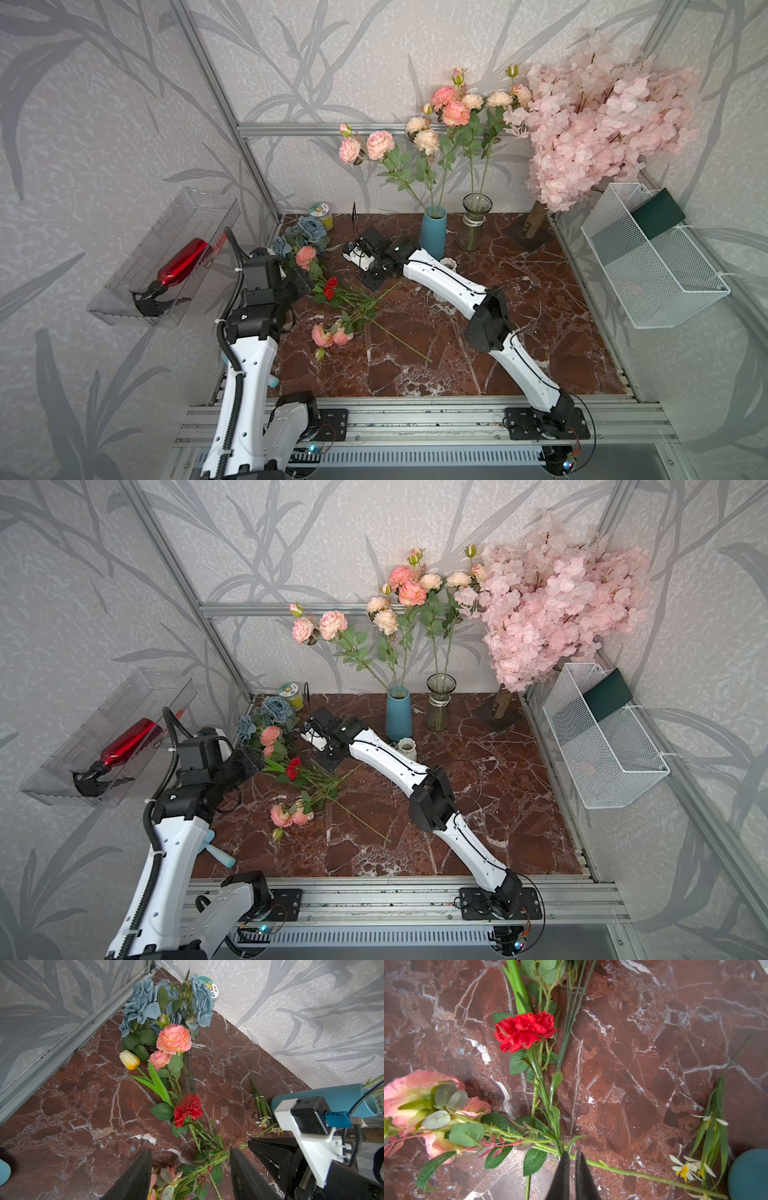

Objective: Place the pink flowers into the vase
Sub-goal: Place the flower at the center of the board, then pick up the flower at the center of the board.

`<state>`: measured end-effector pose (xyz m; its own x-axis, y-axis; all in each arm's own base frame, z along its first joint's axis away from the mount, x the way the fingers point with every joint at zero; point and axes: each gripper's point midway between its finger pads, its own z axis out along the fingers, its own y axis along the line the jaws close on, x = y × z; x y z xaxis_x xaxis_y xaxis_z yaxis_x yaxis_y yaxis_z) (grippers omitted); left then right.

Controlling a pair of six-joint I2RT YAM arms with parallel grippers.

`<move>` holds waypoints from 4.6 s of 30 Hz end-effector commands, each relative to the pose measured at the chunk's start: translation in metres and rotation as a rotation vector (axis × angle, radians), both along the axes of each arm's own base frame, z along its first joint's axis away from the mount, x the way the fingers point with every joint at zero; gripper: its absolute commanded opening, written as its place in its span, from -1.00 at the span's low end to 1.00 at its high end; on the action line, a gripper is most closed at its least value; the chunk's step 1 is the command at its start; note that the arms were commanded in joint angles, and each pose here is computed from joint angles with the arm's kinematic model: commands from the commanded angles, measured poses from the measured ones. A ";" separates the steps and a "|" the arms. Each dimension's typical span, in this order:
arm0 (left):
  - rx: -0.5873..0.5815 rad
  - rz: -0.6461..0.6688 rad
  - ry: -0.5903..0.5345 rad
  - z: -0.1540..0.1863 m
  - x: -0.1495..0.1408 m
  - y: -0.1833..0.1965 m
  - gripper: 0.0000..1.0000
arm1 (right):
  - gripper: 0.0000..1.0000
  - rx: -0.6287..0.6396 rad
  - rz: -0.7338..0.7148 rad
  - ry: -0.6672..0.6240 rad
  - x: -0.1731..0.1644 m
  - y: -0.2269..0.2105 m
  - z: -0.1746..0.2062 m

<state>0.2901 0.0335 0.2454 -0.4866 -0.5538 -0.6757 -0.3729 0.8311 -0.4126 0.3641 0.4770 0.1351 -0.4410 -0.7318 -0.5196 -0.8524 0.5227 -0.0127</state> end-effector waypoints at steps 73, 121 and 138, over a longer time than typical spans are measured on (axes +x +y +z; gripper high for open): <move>0.060 0.226 0.030 0.005 -0.021 0.040 0.23 | -0.29 -0.157 0.573 -0.038 -0.104 0.037 -0.053; 0.047 0.368 0.087 -0.002 -0.036 0.070 0.22 | -1.00 0.153 0.354 -0.024 -0.060 0.059 0.023; 0.078 0.377 0.057 0.009 -0.044 0.072 0.22 | -1.00 0.655 0.143 0.277 -0.044 0.081 0.123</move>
